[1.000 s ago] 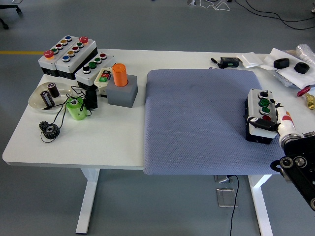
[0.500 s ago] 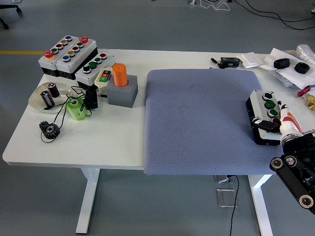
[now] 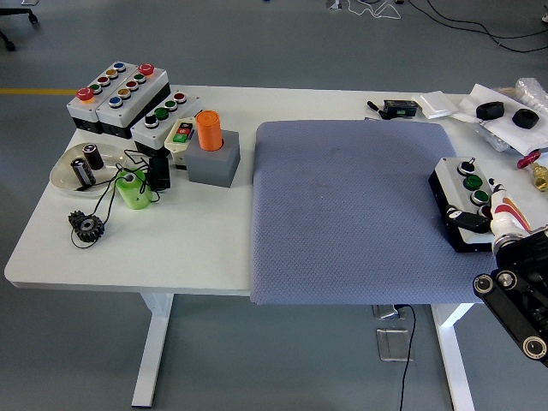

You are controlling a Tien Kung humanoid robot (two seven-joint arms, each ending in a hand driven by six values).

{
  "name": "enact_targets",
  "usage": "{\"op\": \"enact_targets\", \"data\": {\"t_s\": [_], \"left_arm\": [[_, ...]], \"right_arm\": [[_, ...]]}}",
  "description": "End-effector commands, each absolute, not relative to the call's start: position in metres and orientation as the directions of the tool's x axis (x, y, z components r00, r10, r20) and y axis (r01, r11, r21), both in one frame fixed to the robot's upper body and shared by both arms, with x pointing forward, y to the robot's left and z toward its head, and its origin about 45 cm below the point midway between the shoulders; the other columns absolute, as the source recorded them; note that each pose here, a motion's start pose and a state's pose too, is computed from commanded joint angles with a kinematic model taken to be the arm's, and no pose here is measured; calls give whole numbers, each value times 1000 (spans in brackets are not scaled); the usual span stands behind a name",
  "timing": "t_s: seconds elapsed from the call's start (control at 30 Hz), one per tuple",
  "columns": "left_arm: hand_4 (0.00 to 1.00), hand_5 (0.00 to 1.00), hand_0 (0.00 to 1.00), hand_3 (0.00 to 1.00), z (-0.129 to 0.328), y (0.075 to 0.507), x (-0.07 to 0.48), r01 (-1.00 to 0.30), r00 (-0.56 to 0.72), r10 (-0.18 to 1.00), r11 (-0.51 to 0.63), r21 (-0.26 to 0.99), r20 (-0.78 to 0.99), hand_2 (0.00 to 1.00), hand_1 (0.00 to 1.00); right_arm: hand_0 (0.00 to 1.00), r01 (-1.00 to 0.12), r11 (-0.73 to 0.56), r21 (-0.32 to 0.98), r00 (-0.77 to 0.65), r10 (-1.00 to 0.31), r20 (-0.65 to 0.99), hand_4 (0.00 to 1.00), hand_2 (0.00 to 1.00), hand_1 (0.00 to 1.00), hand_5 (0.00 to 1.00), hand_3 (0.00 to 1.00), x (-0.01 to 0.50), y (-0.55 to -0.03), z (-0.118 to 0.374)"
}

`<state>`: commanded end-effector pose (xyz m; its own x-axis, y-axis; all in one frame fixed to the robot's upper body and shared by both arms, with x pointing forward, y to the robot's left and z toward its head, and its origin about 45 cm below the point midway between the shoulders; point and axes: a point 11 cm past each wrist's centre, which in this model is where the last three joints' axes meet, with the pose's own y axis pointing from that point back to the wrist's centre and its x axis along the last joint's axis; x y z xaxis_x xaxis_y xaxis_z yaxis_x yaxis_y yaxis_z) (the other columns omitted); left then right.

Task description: Pick up the button,place it on the desk,press the button,press the button

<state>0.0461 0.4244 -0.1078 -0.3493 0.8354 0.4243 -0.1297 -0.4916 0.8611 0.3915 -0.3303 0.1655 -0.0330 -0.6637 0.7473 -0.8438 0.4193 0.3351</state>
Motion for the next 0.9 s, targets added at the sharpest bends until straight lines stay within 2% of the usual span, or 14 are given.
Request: {"op": "enact_targets", "data": {"t_s": [0.03, 0.2, 0.23, 0.4, 0.43, 0.6, 0.63, 0.8, 0.83, 0.9], "left_arm": [[394, 998, 671, 538, -108, 424, 46, -129, -348, 836, -491, 861, 425, 731, 723], [394, 998, 671, 538, -108, 424, 46, -129, -347, 836, -491, 861, 425, 731, 723], [394, 998, 671, 537, -108, 424, 46, -129, -347, 836, -491, 861, 425, 731, 723], [394, 998, 671, 537, -108, 424, 46, -129, -345, 837, -491, 862, 425, 731, 723], [394, 998, 672, 537, -108, 424, 46, -129, -345, 837, -491, 862, 425, 732, 723], [394, 998, 672, 537, -108, 424, 46, -129, -347, 837, -490, 862, 423, 732, 723], [393, 998, 672, 537, -108, 424, 46, -129, -347, 837, -490, 862, 423, 732, 724], [393, 998, 672, 537, -108, 424, 47, -129, -350, 836, -489, 863, 422, 732, 724], [392, 998, 671, 537, -108, 424, 48, -128, -349, 837, -489, 863, 422, 733, 724], [392, 998, 671, 537, -108, 423, 49, -129, -348, 837, -489, 863, 422, 733, 724]], "right_arm": [[306, -845, 421, 328, -33, -655, 755, 543, 485, 336, 2, 777, 392, -332, 166], [306, -862, 422, 282, -47, -620, 783, 543, 485, 336, 2, 777, 393, -338, 172], [120, -868, 417, 270, -49, -614, 788, 488, 390, 225, 2, 482, 393, -339, 173], [120, -889, 395, 234, -55, -597, 800, 488, 390, 225, 2, 482, 395, -346, 181], [2, -894, 387, 226, -55, -596, 801, 452, 278, 89, 2, 397, 396, -347, 183], [2, -929, 329, 171, -67, -604, 794, 452, 278, 89, 2, 397, 401, -348, 197], [2, -933, 321, 164, -69, -605, 793, 406, 184, 2, 2, 315, 401, -347, 199], [2, -979, 181, 93, -39, -616, 787, 406, 184, 2, 2, 315, 409, -331, 214], [2, -986, 141, 87, -18, -615, 789, 373, 133, 2, 2, 261, 411, -325, 215], [2, -994, 78, 78, 16, -601, 799, 373, 133, 2, 2, 261, 413, -316, 215]]}}
